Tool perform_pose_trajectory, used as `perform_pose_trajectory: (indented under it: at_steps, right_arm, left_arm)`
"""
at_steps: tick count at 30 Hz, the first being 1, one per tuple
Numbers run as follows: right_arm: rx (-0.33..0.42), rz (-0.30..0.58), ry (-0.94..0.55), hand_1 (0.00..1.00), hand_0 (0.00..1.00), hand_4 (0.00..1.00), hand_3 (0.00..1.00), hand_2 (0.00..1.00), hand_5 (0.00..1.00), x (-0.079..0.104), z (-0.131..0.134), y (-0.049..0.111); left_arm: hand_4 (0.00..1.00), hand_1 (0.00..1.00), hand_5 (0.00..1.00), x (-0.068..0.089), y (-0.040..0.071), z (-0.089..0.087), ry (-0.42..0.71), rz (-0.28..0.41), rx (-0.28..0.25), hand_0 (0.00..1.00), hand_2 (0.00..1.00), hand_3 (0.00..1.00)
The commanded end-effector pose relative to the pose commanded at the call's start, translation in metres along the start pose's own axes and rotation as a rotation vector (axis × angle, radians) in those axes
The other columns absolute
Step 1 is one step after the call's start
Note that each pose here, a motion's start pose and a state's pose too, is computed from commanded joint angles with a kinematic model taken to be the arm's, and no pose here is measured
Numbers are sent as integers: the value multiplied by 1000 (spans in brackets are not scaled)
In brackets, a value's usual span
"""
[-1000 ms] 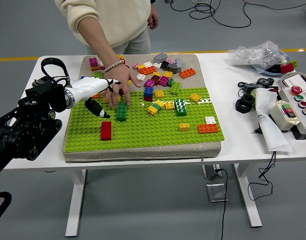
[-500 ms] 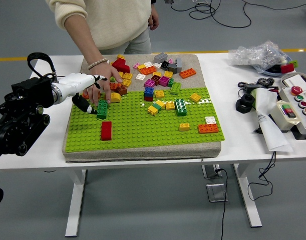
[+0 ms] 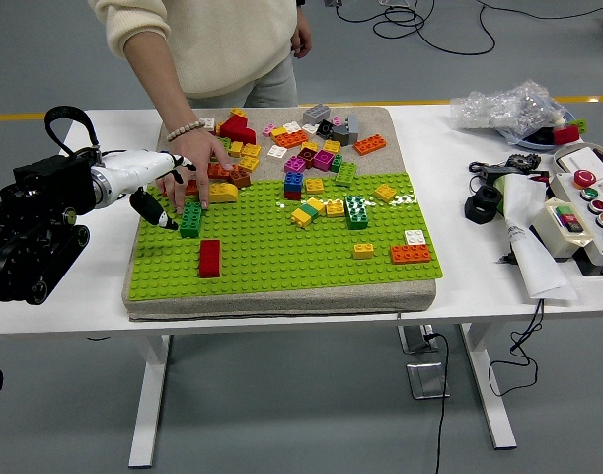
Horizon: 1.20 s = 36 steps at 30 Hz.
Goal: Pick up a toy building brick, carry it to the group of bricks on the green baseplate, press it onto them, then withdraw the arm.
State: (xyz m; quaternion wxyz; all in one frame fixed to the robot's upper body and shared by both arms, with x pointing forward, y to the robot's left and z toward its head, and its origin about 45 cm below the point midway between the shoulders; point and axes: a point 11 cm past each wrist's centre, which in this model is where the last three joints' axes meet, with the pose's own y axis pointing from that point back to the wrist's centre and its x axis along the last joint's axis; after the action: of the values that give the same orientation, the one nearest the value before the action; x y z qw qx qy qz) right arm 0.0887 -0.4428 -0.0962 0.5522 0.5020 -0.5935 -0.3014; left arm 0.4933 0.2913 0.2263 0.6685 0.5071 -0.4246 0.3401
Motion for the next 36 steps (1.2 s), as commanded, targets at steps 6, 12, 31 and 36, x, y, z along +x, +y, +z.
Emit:
perform_pose_trajectory:
  at_steps: [6,12,31,36]
  right_arm:
    - [4,1,2,705,777,998,766,749,776,0,-2,0]
    - [2,-1,5,705,776,998,767,749,776,0,-1,0]
    - [1,-3,11,706,777,998,767,749,777,-1,0,0]
    - [2,-3,13,706,777,998,767,748,776,0,-1,0]
  left_arm:
    - [997,904,89,1,-3,3,6,13,-9,956,725,867]
    - [835,860,2,5,-4,3,7,32,-13,933,606,799]
    - [787,830,2,6,-4,4,14,41,-24,887,610,801]
    - [901,894,2,2,-5,5,13,12,-23,924,733,865]
